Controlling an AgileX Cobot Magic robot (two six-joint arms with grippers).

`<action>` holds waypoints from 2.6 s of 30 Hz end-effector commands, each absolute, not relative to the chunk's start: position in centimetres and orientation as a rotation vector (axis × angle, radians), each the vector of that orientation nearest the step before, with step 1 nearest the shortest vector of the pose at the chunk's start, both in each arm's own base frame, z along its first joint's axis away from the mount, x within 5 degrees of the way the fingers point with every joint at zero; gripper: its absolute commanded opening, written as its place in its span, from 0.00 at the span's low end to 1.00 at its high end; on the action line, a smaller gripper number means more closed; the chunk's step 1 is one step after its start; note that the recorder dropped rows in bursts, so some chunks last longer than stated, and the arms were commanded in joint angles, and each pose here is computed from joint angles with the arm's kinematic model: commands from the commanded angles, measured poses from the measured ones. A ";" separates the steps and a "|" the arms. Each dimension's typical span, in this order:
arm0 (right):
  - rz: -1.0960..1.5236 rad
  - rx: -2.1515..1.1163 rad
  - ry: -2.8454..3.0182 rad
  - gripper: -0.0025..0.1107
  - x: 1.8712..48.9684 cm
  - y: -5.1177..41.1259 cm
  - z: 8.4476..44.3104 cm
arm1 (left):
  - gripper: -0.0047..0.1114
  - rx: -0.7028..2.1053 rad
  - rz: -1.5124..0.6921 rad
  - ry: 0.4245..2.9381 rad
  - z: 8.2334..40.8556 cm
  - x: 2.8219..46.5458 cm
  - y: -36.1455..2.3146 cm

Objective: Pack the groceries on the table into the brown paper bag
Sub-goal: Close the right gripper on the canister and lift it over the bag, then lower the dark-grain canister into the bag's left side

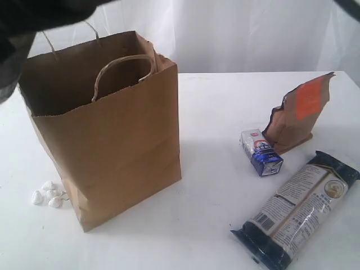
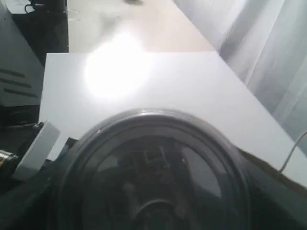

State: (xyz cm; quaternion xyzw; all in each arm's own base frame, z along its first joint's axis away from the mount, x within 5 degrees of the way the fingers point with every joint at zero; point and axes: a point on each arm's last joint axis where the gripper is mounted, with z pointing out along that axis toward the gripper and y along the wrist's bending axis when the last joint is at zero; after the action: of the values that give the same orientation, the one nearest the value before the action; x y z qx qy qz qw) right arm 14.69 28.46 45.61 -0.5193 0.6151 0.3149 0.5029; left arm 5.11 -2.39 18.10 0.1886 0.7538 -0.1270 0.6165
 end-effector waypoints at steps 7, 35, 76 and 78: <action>0.448 -1.154 1.406 0.02 17.4 28.8 47.8 | 0.04 0.435 -0.299 1.737 18.0 5.1 -2.4; 0.284 -0.893 1.895 0.02 28.0 31.9 37.6 | 0.04 0.444 -0.286 1.734 18.0 5.1 -2.4; 0.567 -0.877 2.145 0.02 29.4 33.2 34.8 | 0.04 0.445 -0.285 1.732 18.0 5.1 -2.4; 0.590 -0.870 2.130 0.02 29.4 33.3 35.2 | 0.04 0.445 -0.285 1.732 18.0 5.1 -2.4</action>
State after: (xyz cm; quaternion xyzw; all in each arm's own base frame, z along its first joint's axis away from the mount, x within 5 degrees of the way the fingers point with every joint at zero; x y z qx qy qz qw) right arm 29.50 32.93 34.28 -0.3457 0.8422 0.2055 0.3592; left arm 5.12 -2.36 18.10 0.1926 0.7527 -0.1214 0.6177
